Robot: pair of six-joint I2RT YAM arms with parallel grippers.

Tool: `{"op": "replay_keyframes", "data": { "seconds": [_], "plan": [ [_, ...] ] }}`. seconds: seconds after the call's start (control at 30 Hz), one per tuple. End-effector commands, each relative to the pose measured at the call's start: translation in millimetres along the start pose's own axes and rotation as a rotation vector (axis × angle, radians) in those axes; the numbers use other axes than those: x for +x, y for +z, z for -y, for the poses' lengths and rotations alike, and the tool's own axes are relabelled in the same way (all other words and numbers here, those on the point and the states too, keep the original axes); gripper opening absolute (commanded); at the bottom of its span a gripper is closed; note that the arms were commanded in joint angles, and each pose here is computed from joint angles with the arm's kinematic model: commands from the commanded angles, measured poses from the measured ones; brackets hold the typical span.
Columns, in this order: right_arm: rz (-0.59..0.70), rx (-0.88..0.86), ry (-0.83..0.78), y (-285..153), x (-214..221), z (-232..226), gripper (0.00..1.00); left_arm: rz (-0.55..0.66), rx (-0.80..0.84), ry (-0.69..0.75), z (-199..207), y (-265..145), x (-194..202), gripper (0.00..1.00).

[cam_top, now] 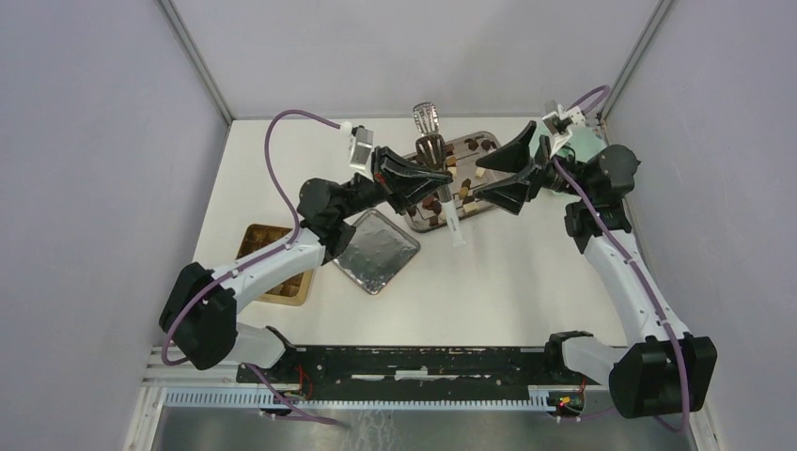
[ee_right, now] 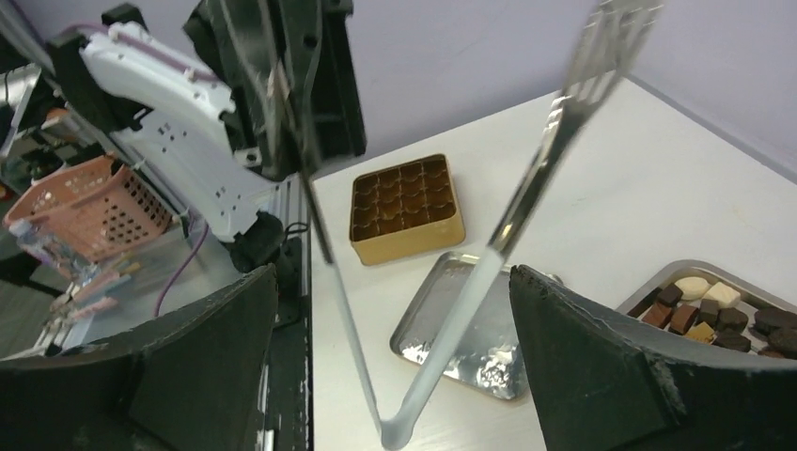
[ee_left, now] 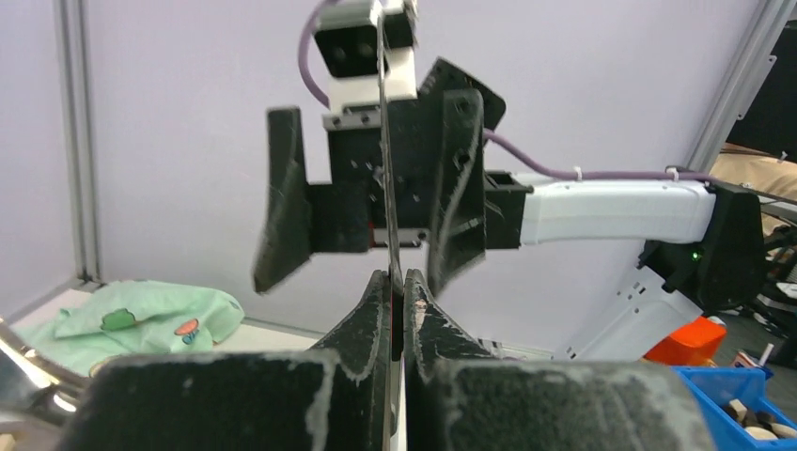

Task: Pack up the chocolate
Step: Pick up the clamp from the center of the board.

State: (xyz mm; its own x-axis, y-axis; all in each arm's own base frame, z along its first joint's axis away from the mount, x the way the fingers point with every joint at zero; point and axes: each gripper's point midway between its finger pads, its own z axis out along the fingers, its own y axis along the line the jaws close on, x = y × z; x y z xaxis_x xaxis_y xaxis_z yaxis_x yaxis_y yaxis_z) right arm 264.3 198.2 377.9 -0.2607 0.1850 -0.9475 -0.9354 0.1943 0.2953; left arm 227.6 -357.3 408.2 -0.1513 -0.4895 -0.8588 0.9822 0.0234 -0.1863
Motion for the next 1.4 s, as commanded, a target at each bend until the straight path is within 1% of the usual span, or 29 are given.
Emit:
{"op": "replay_keyframes", "data": {
  "seconds": [0.0,0.1,0.17,0.23,0.33,0.47,0.67,1.0,1.1,1.37],
  "plan": [
    [-0.054,-0.116,-0.154,-6.6,17.7,-32.6,0.98,0.092,0.037,0.065,21.1,-3.0,-41.0,0.02],
    [-0.072,-0.129,-0.233,-7.7,28.4,-41.3,0.98,0.096,0.021,0.085,20.2,-1.2,-47.4,0.02],
    [-0.101,-0.128,-0.262,-5.3,35.7,-41.8,0.98,0.104,0.016,0.092,20.4,0.9,-52.7,0.02],
    [-0.131,-0.108,-0.259,-3.1,43.1,-36.2,0.98,0.113,0.021,0.102,22.2,2.8,-58.6,0.02],
    [-0.139,-0.074,-0.234,0.9,47.0,-29.6,0.98,0.127,0.032,0.109,26.0,5.2,-66.4,0.02],
    [-0.118,-0.017,-0.18,7.6,49.5,-21.0,0.98,0.149,0.048,0.122,33.4,7.1,-77.3,0.02],
    [-0.093,-0.026,-0.083,20.5,55.0,-22.7,0.98,0.169,0.064,0.131,39.2,8.8,-84.9,0.02],
    [-0.088,0.028,-0.016,31.6,60.4,-6.8,0.98,0.199,0.107,0.13,49.3,13.2,-98.4,0.02],
    [-0.074,0.013,0.01,34.0,59.0,-7.9,0.98,0.211,0.123,0.126,52.8,13.7,-101.4,0.02],
    [0.003,-0.127,0.021,49.4,35.6,-35.4,0.98,0.229,0.181,0.059,54.9,15.5,-95.9,0.02]
  ]
}}
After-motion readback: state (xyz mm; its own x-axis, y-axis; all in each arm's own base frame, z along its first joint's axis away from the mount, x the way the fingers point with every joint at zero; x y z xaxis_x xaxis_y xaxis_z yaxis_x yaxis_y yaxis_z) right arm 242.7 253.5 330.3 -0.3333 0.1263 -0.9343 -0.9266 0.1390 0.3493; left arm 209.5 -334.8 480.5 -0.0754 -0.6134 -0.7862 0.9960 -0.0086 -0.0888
